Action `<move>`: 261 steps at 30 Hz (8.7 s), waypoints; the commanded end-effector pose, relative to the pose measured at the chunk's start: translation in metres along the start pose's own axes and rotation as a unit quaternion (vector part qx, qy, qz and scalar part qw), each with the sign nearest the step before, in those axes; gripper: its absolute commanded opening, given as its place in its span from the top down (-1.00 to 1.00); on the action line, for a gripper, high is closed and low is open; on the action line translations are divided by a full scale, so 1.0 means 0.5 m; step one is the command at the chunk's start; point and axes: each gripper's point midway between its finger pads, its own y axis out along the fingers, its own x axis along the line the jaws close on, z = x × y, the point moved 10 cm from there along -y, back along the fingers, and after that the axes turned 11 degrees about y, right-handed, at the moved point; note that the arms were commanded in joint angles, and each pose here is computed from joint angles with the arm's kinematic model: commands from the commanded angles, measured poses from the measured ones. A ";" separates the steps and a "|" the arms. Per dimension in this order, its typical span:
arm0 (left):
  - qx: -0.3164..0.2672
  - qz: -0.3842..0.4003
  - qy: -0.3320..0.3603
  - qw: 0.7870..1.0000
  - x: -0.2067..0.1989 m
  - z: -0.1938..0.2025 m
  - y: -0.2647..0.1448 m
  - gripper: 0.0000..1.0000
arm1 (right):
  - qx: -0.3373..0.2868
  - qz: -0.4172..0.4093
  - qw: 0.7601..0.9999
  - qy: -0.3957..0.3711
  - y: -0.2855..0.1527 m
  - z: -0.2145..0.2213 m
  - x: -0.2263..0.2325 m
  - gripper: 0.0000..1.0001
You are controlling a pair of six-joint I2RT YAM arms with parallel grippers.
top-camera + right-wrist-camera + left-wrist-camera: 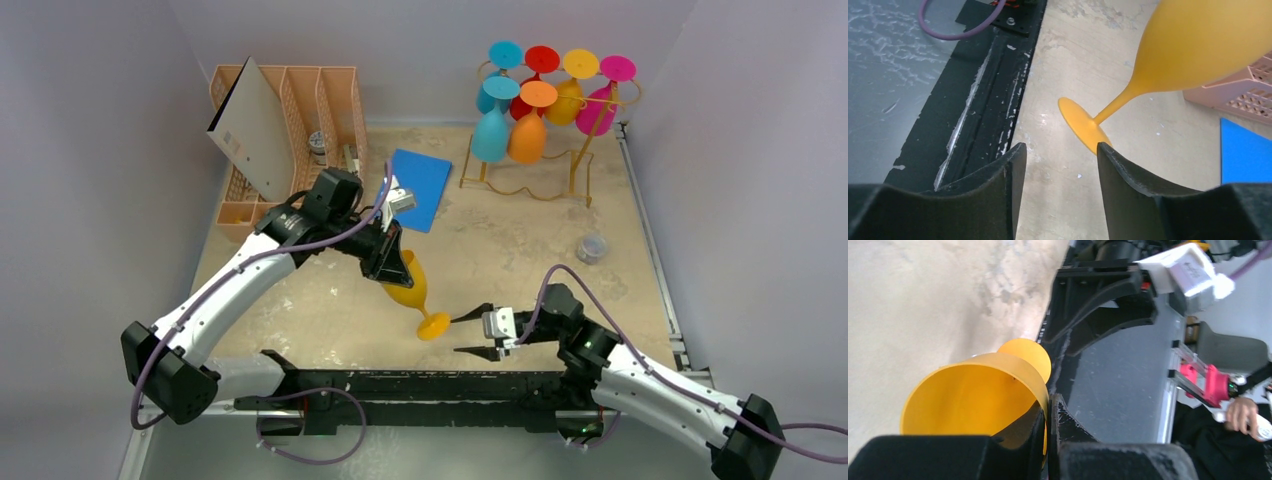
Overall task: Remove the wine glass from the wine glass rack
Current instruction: Place the wine glass at the center of the board, then pick up the wine glass from the wine rack.
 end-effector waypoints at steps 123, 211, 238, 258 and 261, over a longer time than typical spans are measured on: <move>-0.089 -0.562 -0.064 0.820 0.028 0.023 -0.170 -0.70 | 0.031 0.607 0.750 0.261 -0.138 -0.088 -0.088 -0.98; -0.096 -0.728 -0.075 0.674 0.040 0.167 -0.221 -0.91 | -0.281 0.616 0.493 0.546 -0.332 -0.367 -0.663 0.25; -0.093 -0.727 -0.075 0.676 0.041 0.168 -0.219 -0.91 | -0.304 0.604 0.473 0.565 -0.323 -0.347 -0.637 0.65; -0.094 -0.727 -0.075 0.676 0.040 0.168 -0.220 -0.90 | -0.342 0.606 0.455 0.555 -0.330 -0.349 -0.637 0.40; -0.095 -0.726 -0.075 0.677 0.039 0.167 -0.220 -0.90 | -0.342 0.612 0.454 0.550 -0.333 -0.351 -0.634 0.42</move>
